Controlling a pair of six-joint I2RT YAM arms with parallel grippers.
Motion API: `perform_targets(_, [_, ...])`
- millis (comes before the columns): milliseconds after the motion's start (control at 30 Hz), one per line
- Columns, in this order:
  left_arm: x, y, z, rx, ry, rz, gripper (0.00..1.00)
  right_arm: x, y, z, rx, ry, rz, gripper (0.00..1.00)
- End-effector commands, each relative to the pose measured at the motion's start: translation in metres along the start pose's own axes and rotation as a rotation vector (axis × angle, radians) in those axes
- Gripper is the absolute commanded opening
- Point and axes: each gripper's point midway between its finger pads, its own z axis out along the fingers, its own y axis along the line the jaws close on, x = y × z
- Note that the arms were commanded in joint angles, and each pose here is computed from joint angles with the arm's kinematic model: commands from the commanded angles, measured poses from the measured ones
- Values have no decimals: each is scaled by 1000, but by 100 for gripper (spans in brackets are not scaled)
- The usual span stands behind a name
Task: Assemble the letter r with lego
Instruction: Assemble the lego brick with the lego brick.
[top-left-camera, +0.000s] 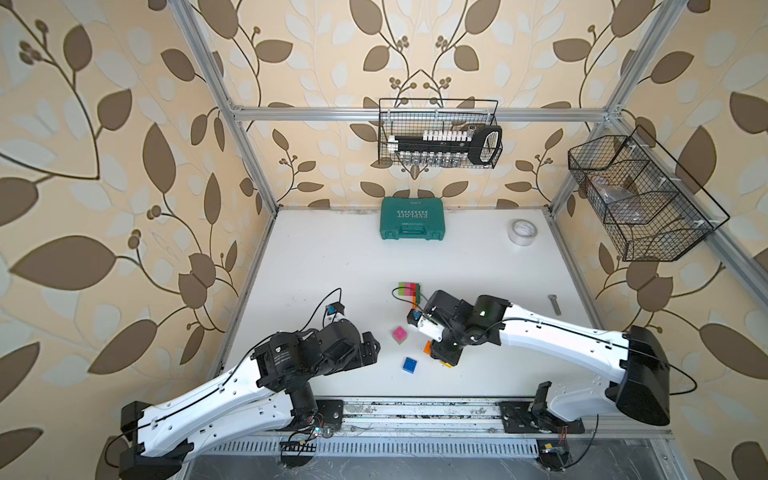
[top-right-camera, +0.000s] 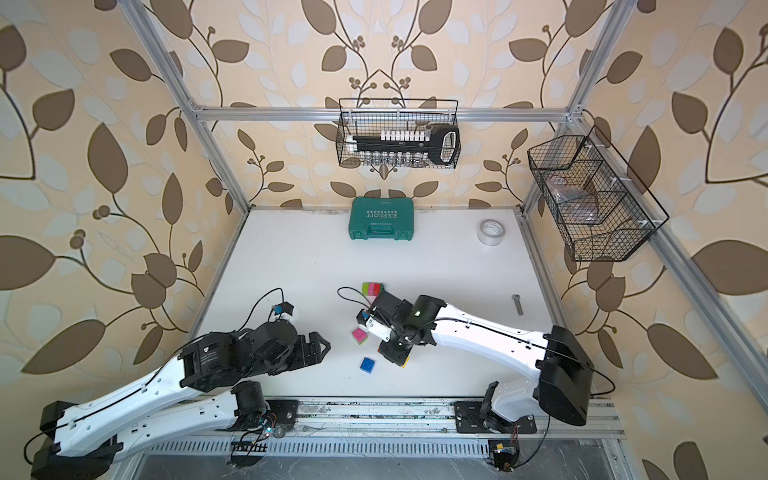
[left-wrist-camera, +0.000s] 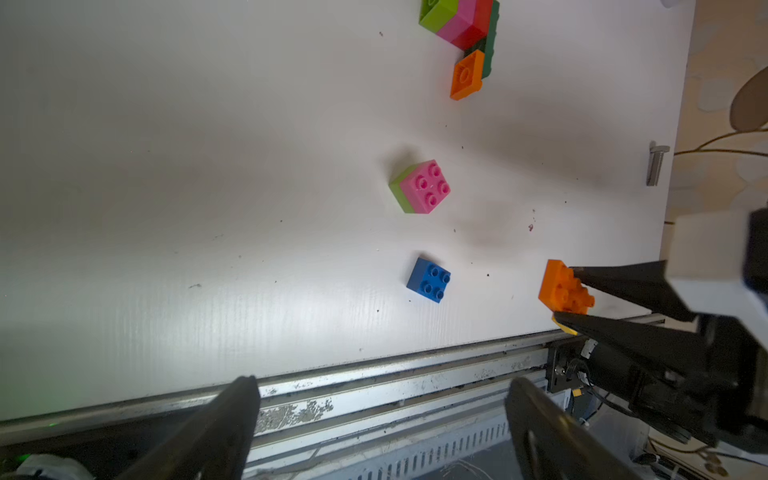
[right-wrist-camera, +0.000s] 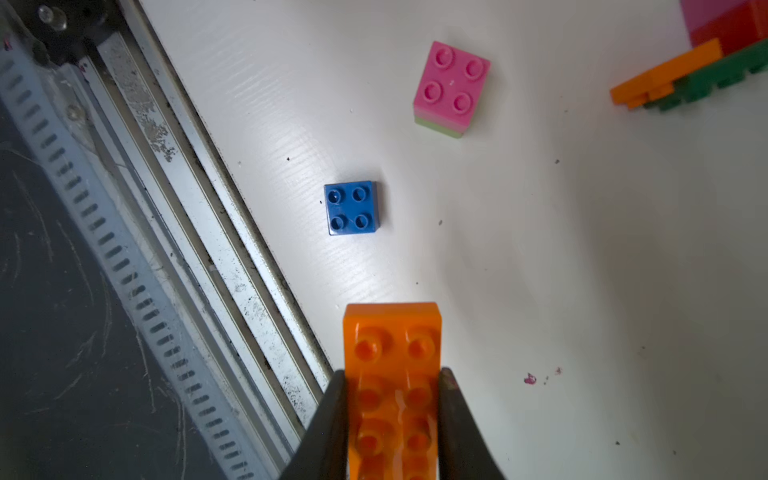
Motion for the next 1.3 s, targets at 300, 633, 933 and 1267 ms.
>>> perform_targets(300, [18, 18, 23, -57, 71, -66, 96, -24, 35, 44, -27, 47, -72, 0])
perform_targets(633, [0, 39, 3, -15, -71, -136, 95, -30, 31, 54, 49, 88, -66, 0])
perform_targets(933, [-6, 48, -9, 18, -125, -156, 94, -28, 26, 63, 102, 96, -73, 0])
perform_targets(1267, [-7, 35, -7, 32, -115, -91, 94, -21, 23, 73, 115, 118, -68, 0])
